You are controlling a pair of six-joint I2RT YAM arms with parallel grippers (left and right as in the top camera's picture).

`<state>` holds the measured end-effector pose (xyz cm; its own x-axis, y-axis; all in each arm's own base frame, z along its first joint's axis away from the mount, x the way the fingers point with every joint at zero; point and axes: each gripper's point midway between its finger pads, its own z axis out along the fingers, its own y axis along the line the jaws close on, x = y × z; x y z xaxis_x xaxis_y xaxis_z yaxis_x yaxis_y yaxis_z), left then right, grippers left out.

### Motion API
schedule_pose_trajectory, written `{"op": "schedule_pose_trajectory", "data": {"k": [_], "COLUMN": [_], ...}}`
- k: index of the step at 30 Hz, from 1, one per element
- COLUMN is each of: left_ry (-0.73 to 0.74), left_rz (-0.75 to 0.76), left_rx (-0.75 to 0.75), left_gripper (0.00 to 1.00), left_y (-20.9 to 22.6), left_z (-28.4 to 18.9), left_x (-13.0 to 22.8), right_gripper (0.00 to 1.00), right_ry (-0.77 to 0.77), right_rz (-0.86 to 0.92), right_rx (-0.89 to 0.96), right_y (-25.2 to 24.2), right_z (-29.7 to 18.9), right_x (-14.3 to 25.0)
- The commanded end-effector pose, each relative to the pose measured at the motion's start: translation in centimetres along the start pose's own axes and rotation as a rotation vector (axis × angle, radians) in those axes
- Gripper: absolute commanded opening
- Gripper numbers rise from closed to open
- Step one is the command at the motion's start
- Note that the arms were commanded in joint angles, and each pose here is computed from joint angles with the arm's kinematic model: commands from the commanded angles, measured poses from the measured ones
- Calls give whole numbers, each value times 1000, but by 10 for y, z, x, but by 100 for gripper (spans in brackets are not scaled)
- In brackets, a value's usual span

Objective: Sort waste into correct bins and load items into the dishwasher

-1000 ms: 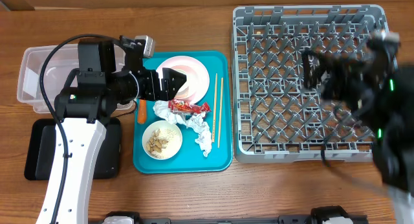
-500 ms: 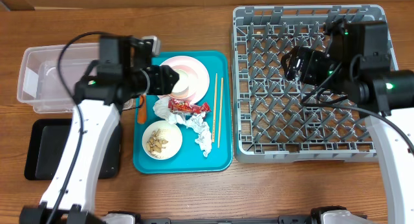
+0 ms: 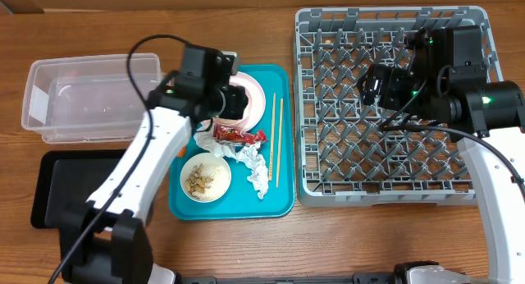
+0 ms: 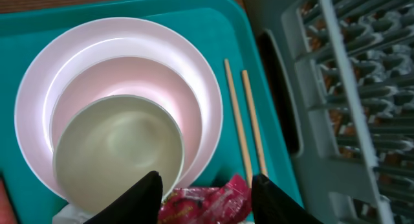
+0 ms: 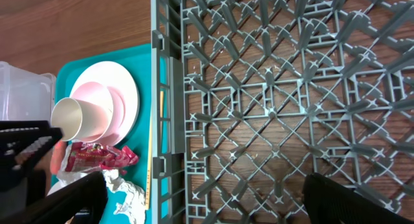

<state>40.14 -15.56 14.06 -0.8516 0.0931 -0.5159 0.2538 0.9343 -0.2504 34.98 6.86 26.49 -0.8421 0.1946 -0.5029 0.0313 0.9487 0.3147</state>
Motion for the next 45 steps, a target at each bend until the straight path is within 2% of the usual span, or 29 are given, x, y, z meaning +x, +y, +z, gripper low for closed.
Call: {"op": "schedule_pose_trajectory", "data": {"k": [1,8,13,16,21,25,36,45], "left_ry": [5,42,77,96,88,89,105,113], "left_rz": [21,32,30,30,31,31,30,29], "left_rx": [-136,-180,-191,-190,-188,-188,-191,-192], "left_gripper": [47,43,43,40,38,33,30,17], "left_y": [14,20,24,25,24,24,25,25], "left_z": [14,32,45,51,51,51,50,50], "left_x": [4,13,21,26,24,24,28,30], "right_gripper": [100,100,100,100,100,100,100,100], "right_ry": [-21,-18,-12,-12,-9,-4,5,9], "right_rz": [-17,-17,-16,-15,-15,-14,-12,-11], "right_rx": [1,2,4,4,5,6,9,10], "right_y": [3,3,2,2,2,2,1,1], "right_z": [-4,-4,-4,-4,-4,-4,-4,-4], "right_x": [-6,-5,-4,-4,-3,-2,1,1]}}
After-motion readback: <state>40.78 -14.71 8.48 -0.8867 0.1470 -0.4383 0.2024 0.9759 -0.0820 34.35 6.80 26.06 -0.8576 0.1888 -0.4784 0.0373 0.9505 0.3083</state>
